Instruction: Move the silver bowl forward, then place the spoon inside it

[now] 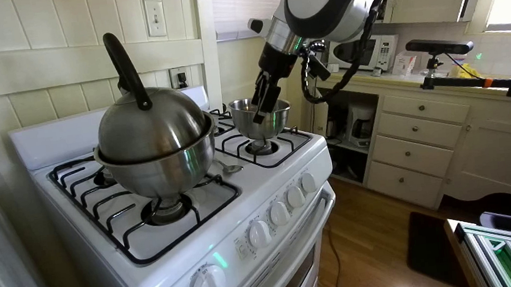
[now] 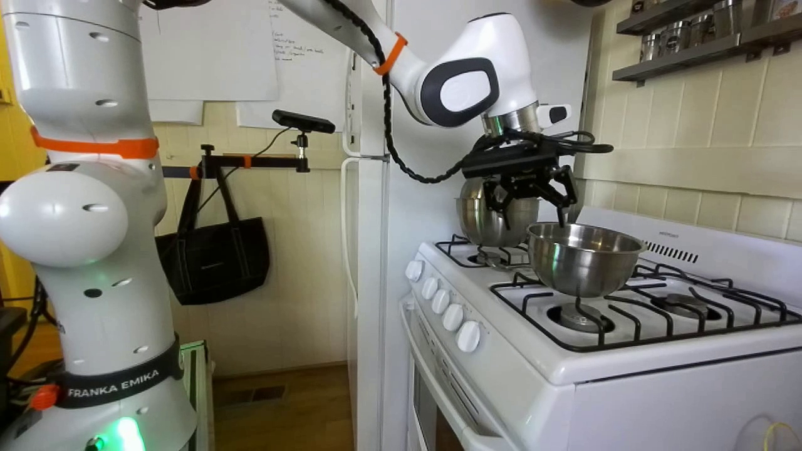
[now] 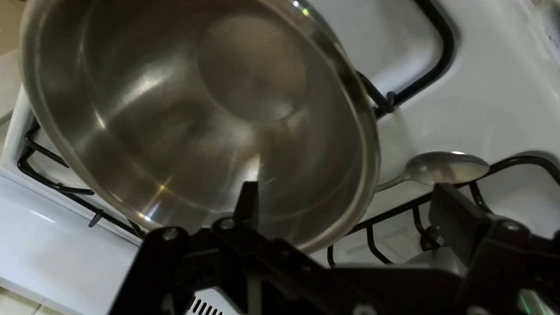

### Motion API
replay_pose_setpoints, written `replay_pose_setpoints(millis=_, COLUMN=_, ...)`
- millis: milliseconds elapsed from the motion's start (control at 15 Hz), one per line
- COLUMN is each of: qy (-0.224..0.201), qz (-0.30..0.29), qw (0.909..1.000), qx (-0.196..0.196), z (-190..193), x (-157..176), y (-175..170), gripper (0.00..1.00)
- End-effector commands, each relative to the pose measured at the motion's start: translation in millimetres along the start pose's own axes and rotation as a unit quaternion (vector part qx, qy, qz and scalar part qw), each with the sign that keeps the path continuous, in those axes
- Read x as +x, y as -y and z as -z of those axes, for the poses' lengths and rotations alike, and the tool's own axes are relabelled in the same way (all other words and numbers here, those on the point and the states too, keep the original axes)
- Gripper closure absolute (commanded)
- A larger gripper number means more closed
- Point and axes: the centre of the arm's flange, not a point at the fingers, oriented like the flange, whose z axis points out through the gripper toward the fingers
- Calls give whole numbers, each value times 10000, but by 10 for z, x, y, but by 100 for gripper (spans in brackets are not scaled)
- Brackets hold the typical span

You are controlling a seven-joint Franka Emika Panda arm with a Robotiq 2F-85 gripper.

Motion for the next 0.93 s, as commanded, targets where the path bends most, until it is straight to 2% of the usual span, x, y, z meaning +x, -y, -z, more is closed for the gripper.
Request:
replay_pose_setpoints(millis=0, qy=169, qz=-113, qw=9997, qx=104, z=-180, x=74, y=-97, gripper=26)
replay_pose_setpoints(millis=67, qy=57, qz=-30, qw=10000, qx=18, z=-88, x=18, y=-20, gripper=34)
replay_pose_setpoints(millis=133, qy=76, qz=-31, qw=10000, qx=25, z=-119, x=18, y=-22, gripper=17)
replay_pose_setpoints(millis=267, qy=72, qz=-26, qw=10000, qx=25, z=-115, x=23, y=-19, gripper=33)
replay_pose_setpoints(millis=733, qy=59, qz=-25, qw=10000, qx=18, z=-99, x=27, y=-20, gripper=34)
replay_pose_setpoints(millis=800, qy=63, qz=-78, qw=9999, qx=-8, z=-106, x=36, y=-12, gripper=59)
replay_pose_setpoints(millis=867, qy=47, qz=-98, qw=9999, qx=-34, z=-94, x=50, y=0, gripper=60)
